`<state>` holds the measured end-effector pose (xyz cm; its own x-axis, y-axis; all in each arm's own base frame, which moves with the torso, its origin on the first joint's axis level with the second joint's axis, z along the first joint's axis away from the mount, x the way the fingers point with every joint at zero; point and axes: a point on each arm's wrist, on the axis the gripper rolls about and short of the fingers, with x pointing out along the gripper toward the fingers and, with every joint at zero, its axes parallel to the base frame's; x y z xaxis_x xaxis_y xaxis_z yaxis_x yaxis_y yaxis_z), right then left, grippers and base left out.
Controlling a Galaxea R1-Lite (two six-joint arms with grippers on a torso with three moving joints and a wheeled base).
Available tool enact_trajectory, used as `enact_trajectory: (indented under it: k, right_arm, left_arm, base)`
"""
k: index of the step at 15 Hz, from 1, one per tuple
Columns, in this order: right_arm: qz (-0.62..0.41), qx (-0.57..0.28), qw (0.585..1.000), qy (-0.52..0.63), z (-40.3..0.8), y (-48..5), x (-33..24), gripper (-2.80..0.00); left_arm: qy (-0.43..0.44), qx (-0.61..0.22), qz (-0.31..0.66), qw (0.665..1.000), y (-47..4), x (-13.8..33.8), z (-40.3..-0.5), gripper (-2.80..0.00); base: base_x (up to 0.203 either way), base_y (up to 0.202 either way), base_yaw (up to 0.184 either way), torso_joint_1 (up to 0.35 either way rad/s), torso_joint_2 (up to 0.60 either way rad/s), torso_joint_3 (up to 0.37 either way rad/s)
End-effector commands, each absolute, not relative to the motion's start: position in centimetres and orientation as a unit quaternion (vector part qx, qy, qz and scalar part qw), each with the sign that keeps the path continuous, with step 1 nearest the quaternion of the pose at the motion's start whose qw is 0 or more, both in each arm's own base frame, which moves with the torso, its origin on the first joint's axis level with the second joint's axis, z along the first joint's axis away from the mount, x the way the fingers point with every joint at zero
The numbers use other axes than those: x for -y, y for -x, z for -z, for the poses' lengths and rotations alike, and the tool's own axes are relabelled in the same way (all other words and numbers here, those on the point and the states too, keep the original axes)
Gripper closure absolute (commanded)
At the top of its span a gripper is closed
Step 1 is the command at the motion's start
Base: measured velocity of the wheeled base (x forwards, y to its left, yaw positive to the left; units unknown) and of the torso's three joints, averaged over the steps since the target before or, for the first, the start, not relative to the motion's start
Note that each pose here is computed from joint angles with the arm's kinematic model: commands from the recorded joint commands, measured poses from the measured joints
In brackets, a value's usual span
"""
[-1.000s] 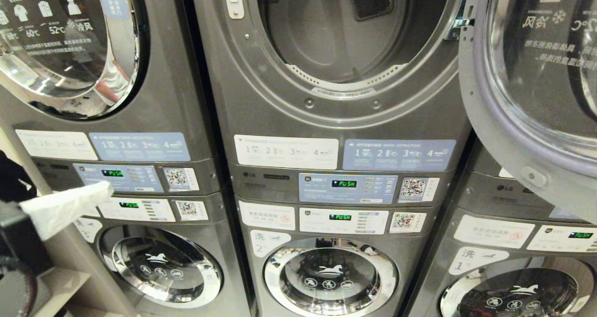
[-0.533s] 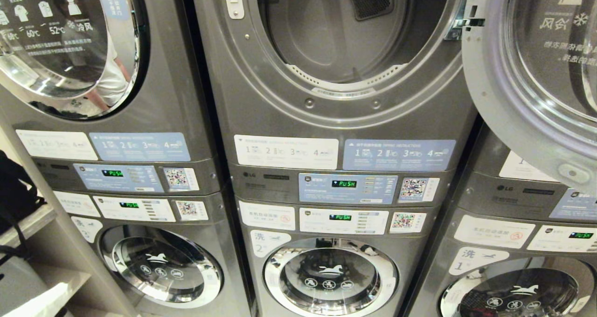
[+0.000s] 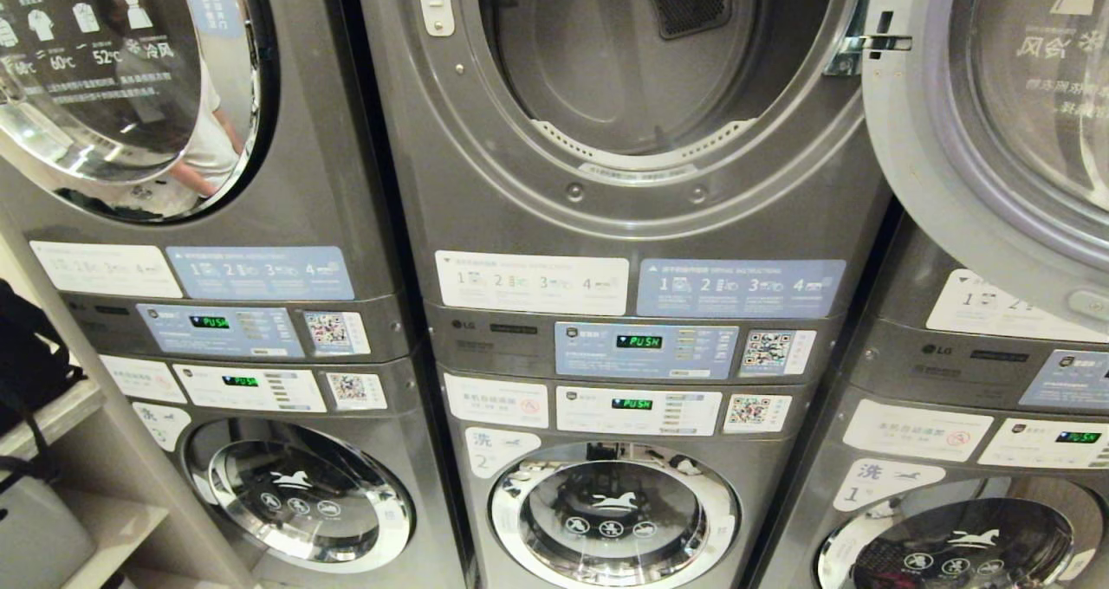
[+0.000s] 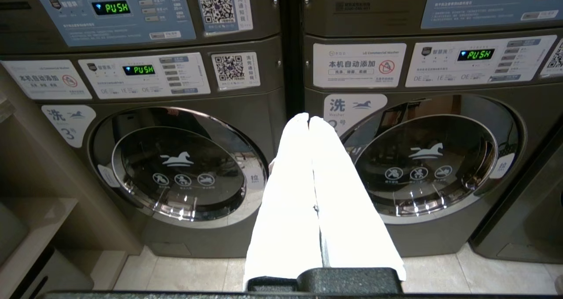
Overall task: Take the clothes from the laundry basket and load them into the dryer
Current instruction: Open the dryer
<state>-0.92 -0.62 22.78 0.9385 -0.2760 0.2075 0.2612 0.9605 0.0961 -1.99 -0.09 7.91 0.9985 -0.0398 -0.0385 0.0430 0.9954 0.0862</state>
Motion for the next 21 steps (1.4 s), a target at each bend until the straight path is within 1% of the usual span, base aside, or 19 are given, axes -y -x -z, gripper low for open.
enact_trajectory:
  k: [1, 2, 4, 6, 7, 8, 9, 10, 11, 13, 21]
  right_arm:
    - [0.149, 0.048, 0.987, -0.031, -23.4, -2.7, 0.7, 0.00]
    - [0.144, 0.047, 0.988, -0.031, -22.6, -2.4, 0.6, 0.00]
    - [0.106, 0.066, 0.992, -0.021, -19.9, -0.1, 0.5, 0.00]
    - [0.065, 0.088, 0.994, 0.005, -15.9, 2.4, 0.3, 0.00]
    - [0.049, 0.086, 0.995, 0.016, -13.7, 3.0, 0.2, 0.00]
    - [0.038, 0.078, 0.996, 0.024, -11.7, 3.2, 0.2, 0.00]
    - [0.025, 0.046, 0.998, 0.031, -9.4, 2.8, 0.1, 0.00]
    - [0.016, 0.014, 0.999, 0.036, -7.9, 2.4, 0.1, 0.00]
    - [0.006, -0.004, 0.999, 0.040, -7.5, 2.3, 0.0, 0.00]
    - [-0.013, -0.003, 0.999, 0.043, -7.5, 2.3, 0.0, 0.00]
    - [-0.009, -0.002, 0.999, 0.038, -7.5, 2.3, 0.0, 0.00]
  left_arm:
    - [-0.045, 0.000, 0.022, 0.999, 2.3, 0.1, -7.5, 0.00]
    - [-0.045, -0.001, 0.022, 0.999, 2.3, 0.1, -7.5, 0.00]
    - [-0.043, 0.001, 0.021, 0.999, 2.3, 0.1, -7.6, 0.00]
    - [-0.035, 0.000, 0.020, 0.999, 2.3, 0.1, -7.5, 0.00]
    - [-0.037, -0.001, 0.020, 0.999, 2.3, 0.1, -7.5, 0.00]
    - [-0.039, 0.001, 0.020, 0.999, 2.3, 0.1, -7.5, 0.00]
    - [-0.041, -0.001, 0.020, 0.999, 2.3, 0.1, -7.5, 0.00]
    - [-0.041, -0.001, 0.021, 0.999, 2.3, 0.1, -7.5, 0.00]
    - [-0.041, -0.002, 0.019, 0.999, 2.3, 0.1, -7.5, 0.00]
    - [-0.038, 0.001, 0.020, 0.999, 2.3, 0.1, -7.6, 0.00]
    - [-0.041, 0.000, 0.020, 0.999, 2.3, 0.1, -7.5, 0.00]
  base:
    - [0.000, 0.000, 0.000, 0.000, 0.00, 0.000]
    - [0.000, 0.000, 0.000, 0.000, 0.00, 0.000]
    - [0.000, 0.000, 0.000, 0.000, 0.00, 0.000]
    - [0.000, 0.000, 0.000, 0.000, 0.00, 0.000]
    - [0.000, 0.000, 0.000, 0.000, 0.00, 0.000]
    - [0.000, 0.000, 0.000, 0.000, 0.00, 0.000]
    - [0.000, 0.000, 0.000, 0.000, 0.00, 0.000]
    - [0.000, 0.000, 0.000, 0.000, 0.00, 0.000]
    - [0.000, 0.000, 0.000, 0.000, 0.00, 0.000]
    - [0.000, 0.000, 0.000, 0.000, 0.00, 0.000]
    - [0.000, 0.000, 0.000, 0.000, 0.00, 0.000]
